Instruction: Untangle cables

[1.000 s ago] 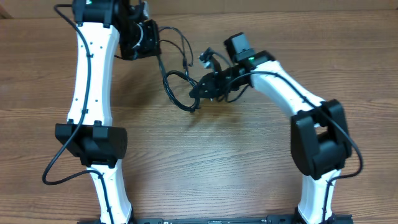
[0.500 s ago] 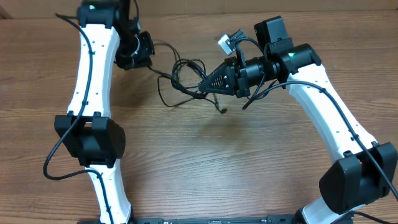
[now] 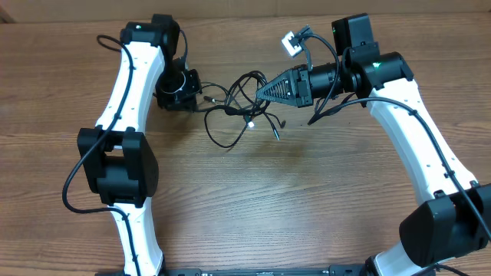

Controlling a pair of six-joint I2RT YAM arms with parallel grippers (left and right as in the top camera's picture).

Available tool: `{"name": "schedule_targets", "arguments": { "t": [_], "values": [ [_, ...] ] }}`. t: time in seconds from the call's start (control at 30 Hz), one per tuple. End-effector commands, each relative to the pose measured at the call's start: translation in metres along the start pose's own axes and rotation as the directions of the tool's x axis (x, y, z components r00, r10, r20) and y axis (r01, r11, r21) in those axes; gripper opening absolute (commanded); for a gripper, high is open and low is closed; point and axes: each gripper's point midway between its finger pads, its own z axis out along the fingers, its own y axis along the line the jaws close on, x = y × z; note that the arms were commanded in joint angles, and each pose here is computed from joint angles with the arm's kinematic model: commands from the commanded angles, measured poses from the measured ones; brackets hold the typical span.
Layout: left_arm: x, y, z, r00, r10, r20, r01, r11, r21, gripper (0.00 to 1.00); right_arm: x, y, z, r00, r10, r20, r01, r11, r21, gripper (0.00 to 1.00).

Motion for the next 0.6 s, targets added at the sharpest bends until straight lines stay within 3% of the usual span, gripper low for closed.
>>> {"name": "schedule_targets", "arguments": {
  "t": [0.0,0.07,0.13,0.17,0.2,0.33,0.4,0.47,0.5,0.57],
  "values": [
    [-0.014,0.004,-0.012,0.992,0.107,0.061,-0.106,0.994,-0.025,0.28,-0.007,0.024,-0.009,0.999,-0.047,0.025,0.048,0.999,-0.007,0.04],
    [-0.028,0.004,-0.031,0.987,0.101,0.125,-0.102,0.995,-0.004,0.32,-0.007,0.024,-0.009,0.999,-0.047,0.025,0.047,0.999,-0.007,0.04],
    [-0.037,0.001,-0.049,0.980,0.089,0.176,-0.095,0.995,0.028,0.43,-0.007,0.024,-0.009,0.999,-0.047,0.025,0.048,0.999,-0.011,0.04],
    [-0.042,-0.005,-0.061,0.974,0.085,0.208,-0.099,0.993,0.062,0.93,-0.006,0.024,-0.008,0.999,-0.049,0.023,0.049,0.999,-0.012,0.04],
    [-0.045,-0.009,-0.067,0.970,0.089,0.227,-0.110,0.991,0.078,1.00,-0.006,0.025,-0.008,0.999,-0.049,0.023,0.049,0.999,-0.012,0.04],
    [-0.052,-0.031,-0.088,0.947,0.117,0.298,-0.163,0.977,0.135,1.00,-0.006,0.025,-0.007,0.998,-0.052,0.022,0.052,0.999,-0.012,0.04],
    [-0.046,-0.054,-0.090,0.932,0.196,0.305,-0.267,0.940,0.212,0.99,-0.006,0.025,-0.007,0.998,-0.052,0.022,0.052,0.999,-0.012,0.04],
    [-0.032,-0.085,-0.098,0.861,0.371,0.347,-0.480,0.818,0.317,0.88,-0.006,0.025,-0.007,0.998,-0.052,0.022,0.052,0.999,-0.012,0.04],
    [-0.024,-0.099,-0.104,0.792,0.467,0.394,-0.600,0.716,0.358,0.79,-0.006,0.025,-0.007,0.998,-0.052,0.022,0.053,0.999,-0.012,0.04],
    [-0.012,-0.114,-0.114,0.700,0.543,0.465,-0.713,0.573,0.405,0.70,-0.006,0.025,-0.007,0.998,-0.052,0.022,0.052,0.999,-0.012,0.04]
  ]
}}
